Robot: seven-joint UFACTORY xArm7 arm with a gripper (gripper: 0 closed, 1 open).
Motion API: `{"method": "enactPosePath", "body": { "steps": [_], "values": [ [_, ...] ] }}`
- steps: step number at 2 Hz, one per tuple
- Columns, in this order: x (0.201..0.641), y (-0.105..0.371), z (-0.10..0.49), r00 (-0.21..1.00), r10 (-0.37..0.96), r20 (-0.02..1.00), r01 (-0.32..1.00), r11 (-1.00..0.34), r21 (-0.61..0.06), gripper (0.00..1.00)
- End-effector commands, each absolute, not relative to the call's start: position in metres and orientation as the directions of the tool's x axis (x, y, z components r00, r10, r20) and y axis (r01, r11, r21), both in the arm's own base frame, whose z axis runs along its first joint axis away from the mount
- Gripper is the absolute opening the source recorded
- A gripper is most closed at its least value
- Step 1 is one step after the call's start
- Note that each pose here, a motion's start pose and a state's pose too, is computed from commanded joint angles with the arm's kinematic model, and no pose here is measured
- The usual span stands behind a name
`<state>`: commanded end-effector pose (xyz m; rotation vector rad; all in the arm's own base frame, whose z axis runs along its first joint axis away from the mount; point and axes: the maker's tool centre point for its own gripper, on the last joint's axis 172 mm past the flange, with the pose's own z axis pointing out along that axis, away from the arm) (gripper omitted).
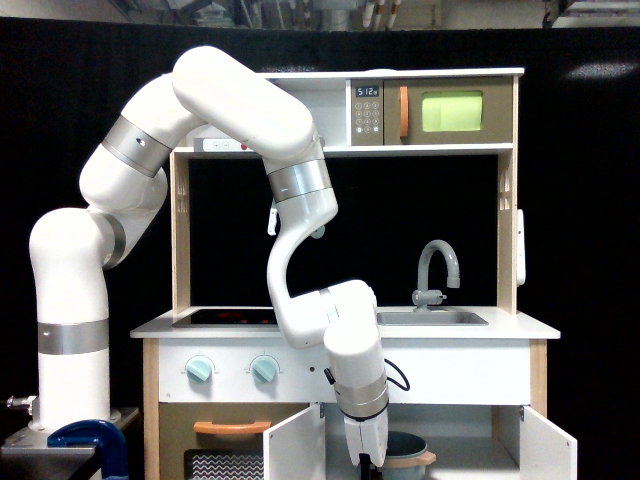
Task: Put the bowl inside the kitchen cabinet
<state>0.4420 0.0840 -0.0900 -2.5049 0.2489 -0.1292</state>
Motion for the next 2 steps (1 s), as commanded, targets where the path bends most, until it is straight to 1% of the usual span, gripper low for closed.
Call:
{"method": "enactPosePath", "body": {
  "steps": [1,2],
  "values": [
    [0.444,0.071,-0.073,0.978,-0.208,0.035,-0.148,-0.796,-0.587,1.00],
    [0.430,0.021,-0.026,0.978,-0.208,0.035,-0.148,-0.796,-0.587,1.00]
  ]
}}
